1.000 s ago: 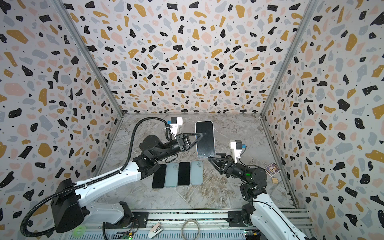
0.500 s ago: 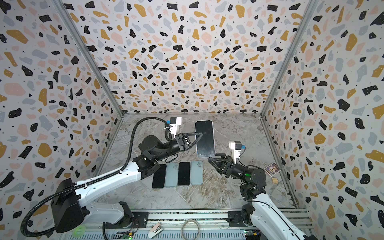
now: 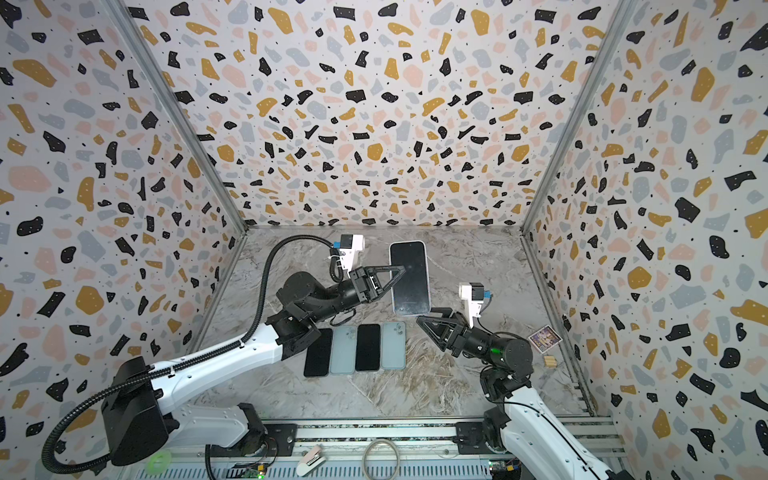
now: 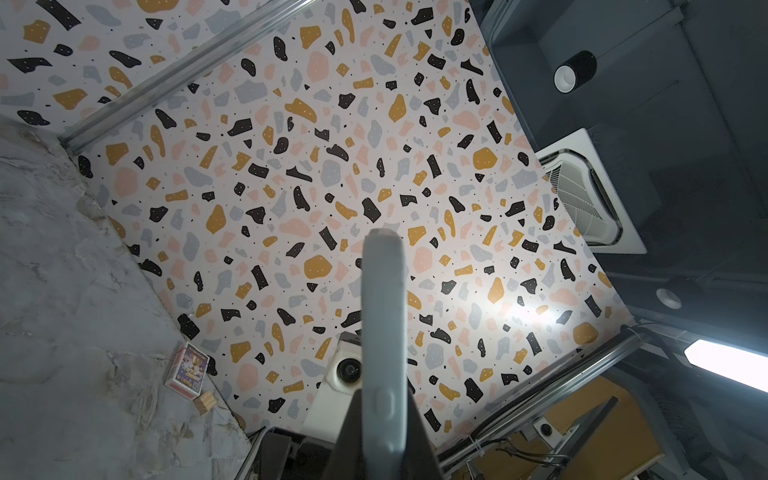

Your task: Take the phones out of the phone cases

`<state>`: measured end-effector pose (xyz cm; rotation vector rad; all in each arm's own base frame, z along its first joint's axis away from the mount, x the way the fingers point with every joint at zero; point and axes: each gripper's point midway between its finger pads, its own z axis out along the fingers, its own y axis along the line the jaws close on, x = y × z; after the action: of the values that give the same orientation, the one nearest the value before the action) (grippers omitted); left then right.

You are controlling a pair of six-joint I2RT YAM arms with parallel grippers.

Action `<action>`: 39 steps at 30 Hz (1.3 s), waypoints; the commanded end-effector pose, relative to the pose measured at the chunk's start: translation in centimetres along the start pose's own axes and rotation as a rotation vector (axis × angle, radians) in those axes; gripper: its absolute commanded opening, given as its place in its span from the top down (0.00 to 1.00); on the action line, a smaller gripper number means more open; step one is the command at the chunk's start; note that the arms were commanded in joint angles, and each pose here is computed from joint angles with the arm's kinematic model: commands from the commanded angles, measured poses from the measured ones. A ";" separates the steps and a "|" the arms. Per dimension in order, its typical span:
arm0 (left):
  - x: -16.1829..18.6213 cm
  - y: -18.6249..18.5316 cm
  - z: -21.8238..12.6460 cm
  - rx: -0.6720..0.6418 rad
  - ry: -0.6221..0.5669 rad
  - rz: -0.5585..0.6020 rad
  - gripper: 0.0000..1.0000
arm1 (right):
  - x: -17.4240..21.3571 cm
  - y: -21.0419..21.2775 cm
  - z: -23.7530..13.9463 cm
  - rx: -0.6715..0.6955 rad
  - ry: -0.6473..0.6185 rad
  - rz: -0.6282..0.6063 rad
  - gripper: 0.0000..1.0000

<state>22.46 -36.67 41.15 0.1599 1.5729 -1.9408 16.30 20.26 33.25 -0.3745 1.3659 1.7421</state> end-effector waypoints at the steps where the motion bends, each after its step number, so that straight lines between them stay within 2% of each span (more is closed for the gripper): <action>1: -1.0 -2.7 -0.3 0.102 -0.045 0.041 1.00 | 0.0 1.4 -0.2 -0.053 -0.005 -0.030 0.44; 25: -0.6 -2.4 -0.2 0.099 -0.032 0.049 1.00 | -0.6 1.7 0.2 -0.057 -0.016 -0.041 0.44; 39: -0.3 -4.0 -0.5 0.151 -0.025 0.071 1.00 | -0.7 0.2 0.1 -0.024 -0.032 -0.012 0.44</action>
<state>22.39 -36.97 40.37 0.1643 1.5832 -1.9415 16.58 20.44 32.55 -0.3596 1.3757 1.7583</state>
